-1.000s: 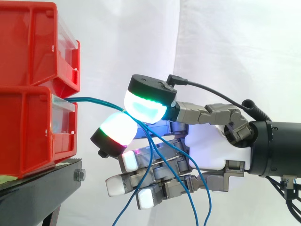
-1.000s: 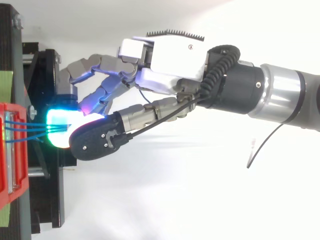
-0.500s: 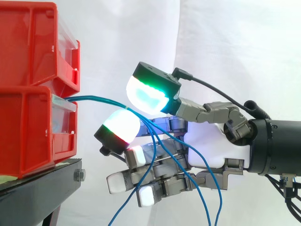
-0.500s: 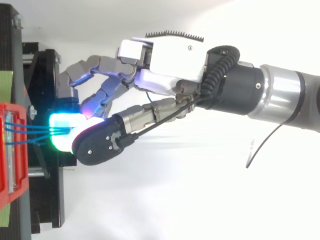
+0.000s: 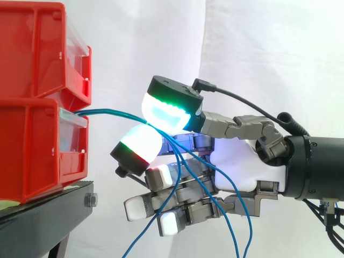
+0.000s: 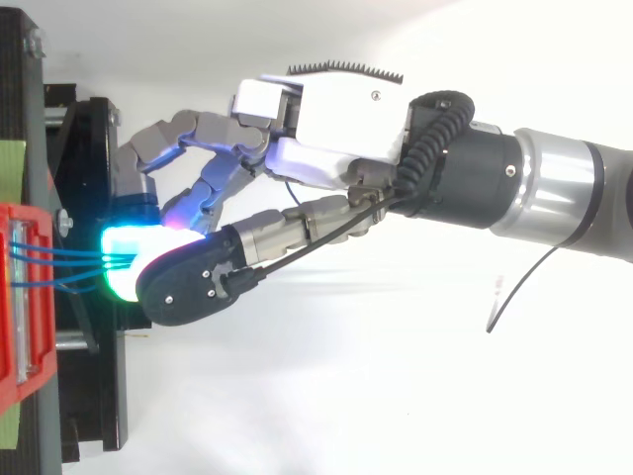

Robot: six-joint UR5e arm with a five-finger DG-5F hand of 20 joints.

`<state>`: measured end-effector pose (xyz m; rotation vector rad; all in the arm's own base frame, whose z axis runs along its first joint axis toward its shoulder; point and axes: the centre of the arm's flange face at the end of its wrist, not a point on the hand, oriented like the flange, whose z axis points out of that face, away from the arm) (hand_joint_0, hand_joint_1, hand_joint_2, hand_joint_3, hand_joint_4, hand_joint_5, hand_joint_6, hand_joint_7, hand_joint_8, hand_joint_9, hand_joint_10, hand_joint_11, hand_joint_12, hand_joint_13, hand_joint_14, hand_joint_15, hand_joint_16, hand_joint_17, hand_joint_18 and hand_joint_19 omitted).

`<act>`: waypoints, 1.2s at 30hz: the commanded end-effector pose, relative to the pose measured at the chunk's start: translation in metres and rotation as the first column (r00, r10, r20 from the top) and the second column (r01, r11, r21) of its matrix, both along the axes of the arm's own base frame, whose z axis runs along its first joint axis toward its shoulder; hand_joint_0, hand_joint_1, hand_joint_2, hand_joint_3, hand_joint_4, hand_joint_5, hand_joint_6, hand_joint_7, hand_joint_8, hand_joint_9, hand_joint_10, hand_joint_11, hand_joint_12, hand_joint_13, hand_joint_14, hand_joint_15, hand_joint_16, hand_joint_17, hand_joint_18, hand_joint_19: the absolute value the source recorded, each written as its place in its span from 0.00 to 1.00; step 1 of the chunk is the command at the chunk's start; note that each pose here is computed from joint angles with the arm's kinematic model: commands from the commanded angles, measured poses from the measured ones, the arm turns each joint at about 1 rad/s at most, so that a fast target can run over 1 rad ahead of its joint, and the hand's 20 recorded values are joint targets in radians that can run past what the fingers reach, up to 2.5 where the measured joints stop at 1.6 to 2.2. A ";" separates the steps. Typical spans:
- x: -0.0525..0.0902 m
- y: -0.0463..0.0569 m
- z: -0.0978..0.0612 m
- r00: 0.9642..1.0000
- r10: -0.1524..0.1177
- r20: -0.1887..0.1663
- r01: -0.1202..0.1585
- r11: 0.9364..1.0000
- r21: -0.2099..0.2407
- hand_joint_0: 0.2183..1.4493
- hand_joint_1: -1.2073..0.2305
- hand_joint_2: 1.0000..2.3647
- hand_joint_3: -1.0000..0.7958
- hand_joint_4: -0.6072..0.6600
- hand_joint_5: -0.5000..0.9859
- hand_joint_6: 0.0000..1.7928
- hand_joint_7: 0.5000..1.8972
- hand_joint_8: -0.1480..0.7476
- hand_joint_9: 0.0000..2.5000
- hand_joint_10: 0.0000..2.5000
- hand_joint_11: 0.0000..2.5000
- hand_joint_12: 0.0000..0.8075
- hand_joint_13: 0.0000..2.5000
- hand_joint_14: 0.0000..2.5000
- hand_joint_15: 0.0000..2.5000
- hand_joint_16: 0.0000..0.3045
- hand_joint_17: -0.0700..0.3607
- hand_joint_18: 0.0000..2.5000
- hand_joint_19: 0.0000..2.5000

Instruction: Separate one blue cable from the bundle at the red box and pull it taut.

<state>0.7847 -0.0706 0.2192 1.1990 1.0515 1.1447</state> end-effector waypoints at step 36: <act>0.000 -0.001 0.001 1.000 -0.001 0.003 0.001 1.000 0.000 0.33 0.51 0.00 0.28 0.57 0.23 0.48 0.54 0.54 0.43 0.01 0.45 0.51 0.37 0.01 0.24 0.16 0.42 0.34 0.33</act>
